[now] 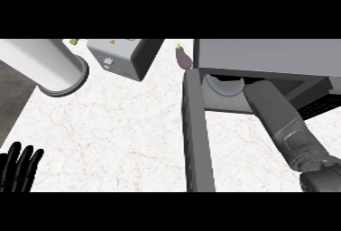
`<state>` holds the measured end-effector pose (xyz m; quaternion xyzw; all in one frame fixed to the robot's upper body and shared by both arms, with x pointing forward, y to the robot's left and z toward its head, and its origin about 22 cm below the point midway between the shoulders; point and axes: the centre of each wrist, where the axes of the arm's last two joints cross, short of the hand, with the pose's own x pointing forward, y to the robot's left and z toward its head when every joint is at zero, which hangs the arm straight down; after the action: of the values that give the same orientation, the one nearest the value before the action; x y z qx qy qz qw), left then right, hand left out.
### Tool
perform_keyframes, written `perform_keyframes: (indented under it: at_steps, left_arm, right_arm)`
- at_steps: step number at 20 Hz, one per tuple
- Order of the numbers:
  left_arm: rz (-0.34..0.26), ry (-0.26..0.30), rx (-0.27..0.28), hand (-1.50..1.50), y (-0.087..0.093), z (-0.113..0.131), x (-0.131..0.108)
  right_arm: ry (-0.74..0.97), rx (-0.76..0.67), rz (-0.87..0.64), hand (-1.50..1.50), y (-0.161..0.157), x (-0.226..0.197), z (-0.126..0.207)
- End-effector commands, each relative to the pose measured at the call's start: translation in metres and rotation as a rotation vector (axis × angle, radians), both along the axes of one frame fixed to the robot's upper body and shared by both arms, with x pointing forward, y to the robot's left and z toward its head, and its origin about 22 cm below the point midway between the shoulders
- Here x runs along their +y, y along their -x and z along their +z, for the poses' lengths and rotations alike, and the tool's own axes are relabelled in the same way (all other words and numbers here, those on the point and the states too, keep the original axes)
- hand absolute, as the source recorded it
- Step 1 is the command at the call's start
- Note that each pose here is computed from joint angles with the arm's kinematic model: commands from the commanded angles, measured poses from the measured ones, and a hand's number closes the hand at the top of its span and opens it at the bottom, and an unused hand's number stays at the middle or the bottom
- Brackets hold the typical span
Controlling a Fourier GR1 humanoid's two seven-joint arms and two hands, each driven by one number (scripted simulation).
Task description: Pick up the milk, place it into the microwave and close the microwave
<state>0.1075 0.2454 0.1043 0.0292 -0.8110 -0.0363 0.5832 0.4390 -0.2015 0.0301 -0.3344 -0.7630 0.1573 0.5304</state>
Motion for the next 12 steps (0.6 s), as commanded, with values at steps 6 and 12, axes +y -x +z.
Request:
perform_keyframes:
  at_steps: [6,12]
  left_arm:
    - [-0.007,0.002,-0.007,-1.5,0.012,0.011,-0.005]
    - [0.018,0.002,0.012,-1.5,0.008,0.002,-0.002]
  right_arm:
    - [-0.089,-0.029,-0.012,-1.5,-0.005,-0.044,0.018]
    - [-0.184,-0.009,0.099,-1.5,0.001,-0.058,0.01]
